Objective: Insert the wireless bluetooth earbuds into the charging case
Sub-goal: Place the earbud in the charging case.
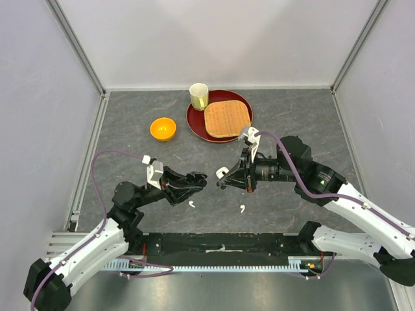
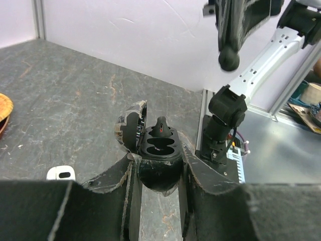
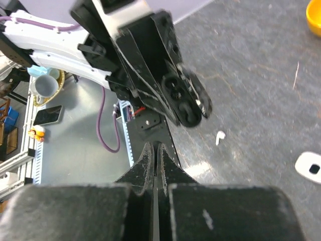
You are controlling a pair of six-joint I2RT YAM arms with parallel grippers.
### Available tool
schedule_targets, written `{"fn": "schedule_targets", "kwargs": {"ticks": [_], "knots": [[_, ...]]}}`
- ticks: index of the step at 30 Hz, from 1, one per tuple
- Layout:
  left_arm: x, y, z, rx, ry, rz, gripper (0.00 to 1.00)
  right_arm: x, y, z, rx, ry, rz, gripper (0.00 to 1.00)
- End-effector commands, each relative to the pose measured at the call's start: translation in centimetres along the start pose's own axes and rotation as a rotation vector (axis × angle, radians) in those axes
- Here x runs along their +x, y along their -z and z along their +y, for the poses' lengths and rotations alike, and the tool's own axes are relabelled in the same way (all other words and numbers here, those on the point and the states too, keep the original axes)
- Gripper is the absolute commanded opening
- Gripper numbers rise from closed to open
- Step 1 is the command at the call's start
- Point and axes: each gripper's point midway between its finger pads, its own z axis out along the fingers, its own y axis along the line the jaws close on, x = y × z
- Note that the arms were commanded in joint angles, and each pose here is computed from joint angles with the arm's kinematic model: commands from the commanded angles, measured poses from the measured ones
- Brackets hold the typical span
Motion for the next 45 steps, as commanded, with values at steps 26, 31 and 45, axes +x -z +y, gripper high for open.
{"fn": "schedule_targets", "kwargs": {"ticks": [26, 31, 45], "knots": [[-2.5, -1.6, -5.1, 0.312, 0.027, 0.024, 0.02, -4.5, -3.9, 3.8, -0.236, 0.127, -0.018, 0.00], [-2.3, -1.7, -5.3, 0.324, 0.035, 0.033, 0.02, -3.9, -4.8, 3.4, -0.221, 0.129, 0.000, 0.00], [-2.5, -1.9, -5.6, 0.340, 0.029, 0.026, 0.02, -2.0, -6.6, 2.5, -0.203, 0.133, 0.065, 0.00]]}}
